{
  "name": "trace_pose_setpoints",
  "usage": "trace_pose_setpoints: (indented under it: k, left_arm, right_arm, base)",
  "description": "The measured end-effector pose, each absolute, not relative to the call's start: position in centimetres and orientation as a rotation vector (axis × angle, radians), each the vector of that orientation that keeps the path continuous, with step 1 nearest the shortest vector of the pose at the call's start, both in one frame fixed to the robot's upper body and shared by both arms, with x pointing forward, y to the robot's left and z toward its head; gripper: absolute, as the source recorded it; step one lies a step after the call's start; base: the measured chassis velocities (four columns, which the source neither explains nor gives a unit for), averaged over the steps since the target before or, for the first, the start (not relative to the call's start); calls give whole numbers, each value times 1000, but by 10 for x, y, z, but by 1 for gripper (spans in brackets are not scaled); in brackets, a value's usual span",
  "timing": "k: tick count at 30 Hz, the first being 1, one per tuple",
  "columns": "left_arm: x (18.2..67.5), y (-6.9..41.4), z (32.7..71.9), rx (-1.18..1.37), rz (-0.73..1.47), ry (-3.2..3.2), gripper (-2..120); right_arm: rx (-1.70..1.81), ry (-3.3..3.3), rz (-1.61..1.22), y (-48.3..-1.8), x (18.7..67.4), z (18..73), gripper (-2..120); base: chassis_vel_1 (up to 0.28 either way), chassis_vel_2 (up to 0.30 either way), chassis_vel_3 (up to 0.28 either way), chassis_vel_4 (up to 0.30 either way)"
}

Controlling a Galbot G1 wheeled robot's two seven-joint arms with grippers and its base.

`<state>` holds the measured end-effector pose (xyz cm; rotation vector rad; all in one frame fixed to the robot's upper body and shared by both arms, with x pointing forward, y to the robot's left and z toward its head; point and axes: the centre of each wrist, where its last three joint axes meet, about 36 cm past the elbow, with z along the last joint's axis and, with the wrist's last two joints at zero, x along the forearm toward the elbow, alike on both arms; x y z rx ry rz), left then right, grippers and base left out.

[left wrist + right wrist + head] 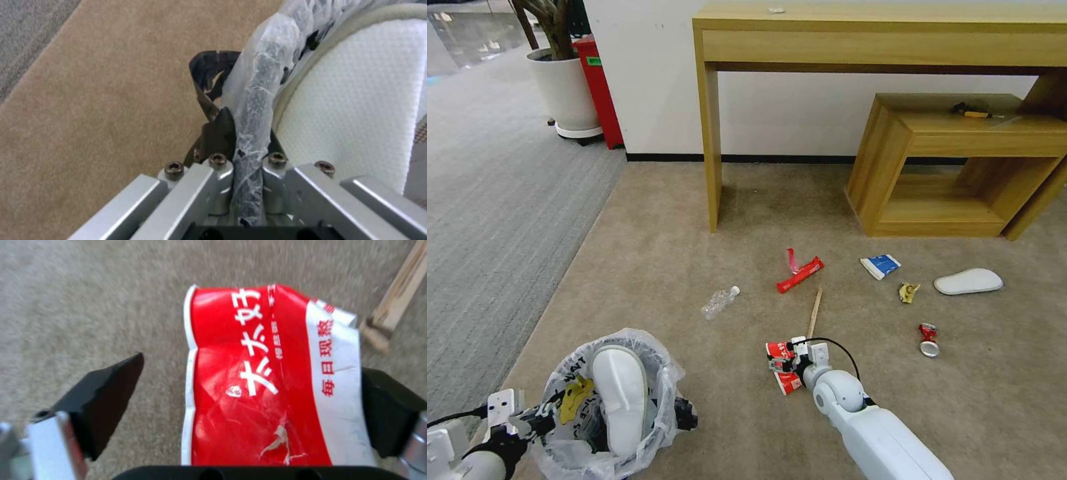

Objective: Pick up the trash bin and place the garbage on the floor into it.

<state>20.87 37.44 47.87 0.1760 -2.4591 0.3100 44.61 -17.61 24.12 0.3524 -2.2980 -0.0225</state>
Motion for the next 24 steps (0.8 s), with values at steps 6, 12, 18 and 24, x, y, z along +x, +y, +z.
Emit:
trace_pose_setpoints:
  k: [6,12,18,24]
  left_arm:
    - [209,375,480,176,304,-2460,1]
    - [210,374,480,176,298,-2460,1]
    - [211,373,481,171,294,-2463,1]
    - [212,372,483,163,292,-2467,1]
  right_arm:
    - [328,-2287,-19,-176,448,229,77]
    - [302,-2305,-7,-179,449,219,53]
    - [313,-2338,3,-182,449,218,32]
    - [335,-2381,1,-184,452,221,7]
  base:
    - [0,0,0,0]
    - [0,0,0,0]
    - [0,0,0,0]
    - [0,0,0,0]
